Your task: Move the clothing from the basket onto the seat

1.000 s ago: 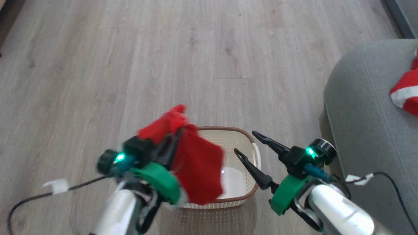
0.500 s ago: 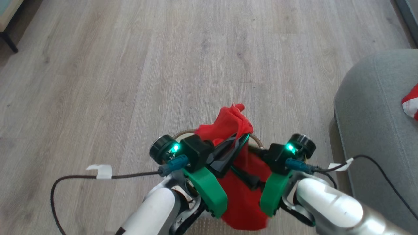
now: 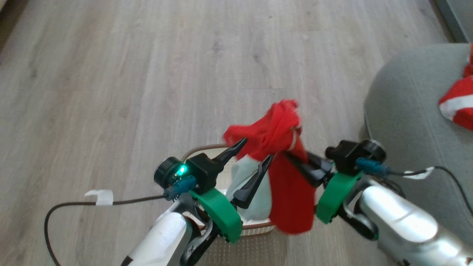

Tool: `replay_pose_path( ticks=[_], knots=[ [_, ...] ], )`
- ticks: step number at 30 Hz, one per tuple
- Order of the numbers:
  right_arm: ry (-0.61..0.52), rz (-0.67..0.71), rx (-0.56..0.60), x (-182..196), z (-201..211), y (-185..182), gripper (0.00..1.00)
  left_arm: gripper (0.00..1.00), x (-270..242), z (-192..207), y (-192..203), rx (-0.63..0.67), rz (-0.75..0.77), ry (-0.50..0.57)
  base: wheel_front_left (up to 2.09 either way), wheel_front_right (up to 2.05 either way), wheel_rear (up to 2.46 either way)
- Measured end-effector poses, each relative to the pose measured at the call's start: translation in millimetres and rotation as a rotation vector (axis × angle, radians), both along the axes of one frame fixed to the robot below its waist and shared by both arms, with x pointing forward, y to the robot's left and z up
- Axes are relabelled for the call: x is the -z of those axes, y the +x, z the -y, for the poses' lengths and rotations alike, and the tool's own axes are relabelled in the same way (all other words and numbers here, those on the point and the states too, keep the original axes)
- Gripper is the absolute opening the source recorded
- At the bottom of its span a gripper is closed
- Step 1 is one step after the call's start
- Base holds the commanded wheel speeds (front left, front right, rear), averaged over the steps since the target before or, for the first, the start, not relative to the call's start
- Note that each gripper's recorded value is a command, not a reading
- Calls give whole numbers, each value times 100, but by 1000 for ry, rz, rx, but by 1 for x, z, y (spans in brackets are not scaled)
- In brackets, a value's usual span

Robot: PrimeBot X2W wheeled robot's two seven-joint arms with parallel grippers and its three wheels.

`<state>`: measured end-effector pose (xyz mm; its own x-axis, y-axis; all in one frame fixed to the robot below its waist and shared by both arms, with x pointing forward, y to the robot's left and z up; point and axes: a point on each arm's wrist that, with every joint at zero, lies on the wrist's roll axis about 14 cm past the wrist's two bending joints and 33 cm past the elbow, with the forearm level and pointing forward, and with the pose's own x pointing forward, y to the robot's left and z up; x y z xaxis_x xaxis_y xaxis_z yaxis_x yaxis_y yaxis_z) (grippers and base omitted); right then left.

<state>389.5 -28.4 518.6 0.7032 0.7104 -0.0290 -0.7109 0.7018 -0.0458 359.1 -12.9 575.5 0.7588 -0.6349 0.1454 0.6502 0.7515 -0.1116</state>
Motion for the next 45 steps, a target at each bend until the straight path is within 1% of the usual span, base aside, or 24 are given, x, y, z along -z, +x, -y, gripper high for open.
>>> replay_pose_path(
  ticks=[4,11,14,18,22,25,29,34,35,36,37,38,40,42,44,45],
  knots=[
    [18,22,101,-10,34,10,0,100,17,14,1,38,-25,3,0,0,0],
    [20,66,305,-24,109,12,0,100,54,66,-15,193,-95,3,0,0,0],
    [26,73,403,-27,144,5,0,100,65,87,-23,263,-127,-3,0,0,0],
    [7,57,531,-20,191,-10,0,100,74,115,-33,361,-145,11,0,0,0],
    [-12,45,635,-15,227,-23,0,100,74,135,-36,428,-151,1,0,0,0],
    [-16,38,678,-13,241,-28,0,100,77,144,-40,465,-171,-9,0,0,0],
    [-21,45,698,-14,247,-25,0,100,82,149,-41,481,-190,-11,0,0,0],
    [-10,47,725,-15,255,-14,0,100,83,149,-27,457,-191,-23,0,0,0],
    [-9,52,737,-17,259,-9,0,100,84,148,-21,447,-192,-28,0,0,0],
    [-11,66,758,-21,266,8,0,100,86,148,-7,429,-189,-34,0,0,0],
    [1,76,769,-25,269,18,0,100,87,148,0,422,-188,-37,0,0,0],
    [-11,94,773,-31,272,31,0,100,90,147,8,411,-186,-38,0,0,0],
    [7,138,807,-48,285,59,0,100,95,147,24,399,-183,-44,0,0,0],
    [-40,196,834,-66,302,88,0,100,101,144,43,375,-182,-52,0,0,0],
    [-36,248,885,-87,324,117,0,100,110,139,63,339,-189,-64,0,0,0],
    [-55,272,901,-95,333,131,0,100,114,135,74,316,-196,-76,0,0,0]
  ],
)
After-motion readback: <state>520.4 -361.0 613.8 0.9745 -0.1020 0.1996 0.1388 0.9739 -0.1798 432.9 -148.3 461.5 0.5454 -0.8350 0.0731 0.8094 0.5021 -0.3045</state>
